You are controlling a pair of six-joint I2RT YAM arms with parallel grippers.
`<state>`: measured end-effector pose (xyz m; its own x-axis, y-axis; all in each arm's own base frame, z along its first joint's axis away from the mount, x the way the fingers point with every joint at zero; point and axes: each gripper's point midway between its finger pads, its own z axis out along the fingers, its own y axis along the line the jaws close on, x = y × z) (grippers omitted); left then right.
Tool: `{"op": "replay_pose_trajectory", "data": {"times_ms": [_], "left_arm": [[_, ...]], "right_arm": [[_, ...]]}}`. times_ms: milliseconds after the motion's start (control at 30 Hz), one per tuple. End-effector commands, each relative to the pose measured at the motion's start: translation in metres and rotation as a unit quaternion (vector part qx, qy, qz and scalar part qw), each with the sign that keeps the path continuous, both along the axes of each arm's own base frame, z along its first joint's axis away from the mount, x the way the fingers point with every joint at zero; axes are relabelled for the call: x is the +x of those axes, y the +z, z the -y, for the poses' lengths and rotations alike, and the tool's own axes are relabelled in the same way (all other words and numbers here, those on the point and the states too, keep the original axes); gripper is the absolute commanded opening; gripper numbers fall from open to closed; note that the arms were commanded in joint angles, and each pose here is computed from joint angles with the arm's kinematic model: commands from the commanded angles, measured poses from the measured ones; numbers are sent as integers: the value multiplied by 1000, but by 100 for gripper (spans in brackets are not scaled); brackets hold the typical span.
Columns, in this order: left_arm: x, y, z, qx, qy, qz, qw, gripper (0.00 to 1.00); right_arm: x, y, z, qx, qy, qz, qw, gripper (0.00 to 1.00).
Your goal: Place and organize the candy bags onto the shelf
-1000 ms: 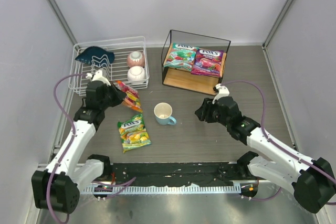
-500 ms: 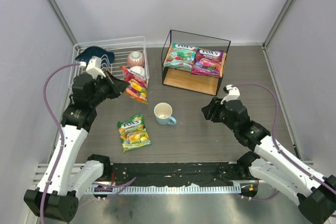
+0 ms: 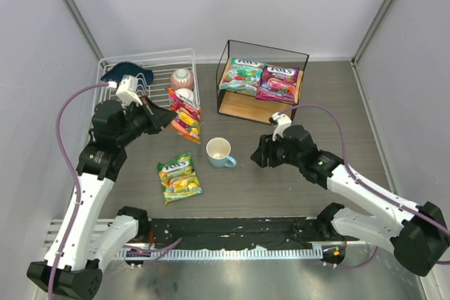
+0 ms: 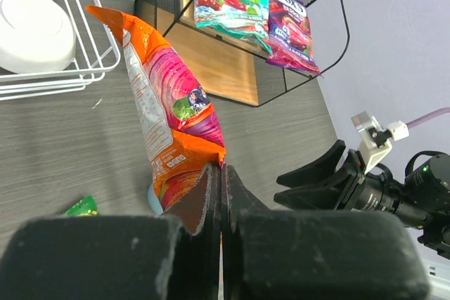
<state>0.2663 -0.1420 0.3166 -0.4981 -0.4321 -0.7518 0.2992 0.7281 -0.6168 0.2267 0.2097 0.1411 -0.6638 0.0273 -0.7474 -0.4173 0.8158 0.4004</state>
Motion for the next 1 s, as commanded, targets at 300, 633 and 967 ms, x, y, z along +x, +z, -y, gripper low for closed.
{"op": "replay_pose_trajectory", "data": {"times_ms": [300, 633, 967], "left_arm": [[-6, 19, -5, 23, -3, 39, 999, 0], [-6, 15, -4, 32, -7, 34, 999, 0], [-4, 13, -5, 33, -4, 35, 999, 0]], "right_arm": [[-3, 6, -75, -49, 133, 113, 983, 58], [22, 1, -87, -86, 122, 145, 978, 58], [12, -14, -106, -76, 177, 113, 975, 58]]}}
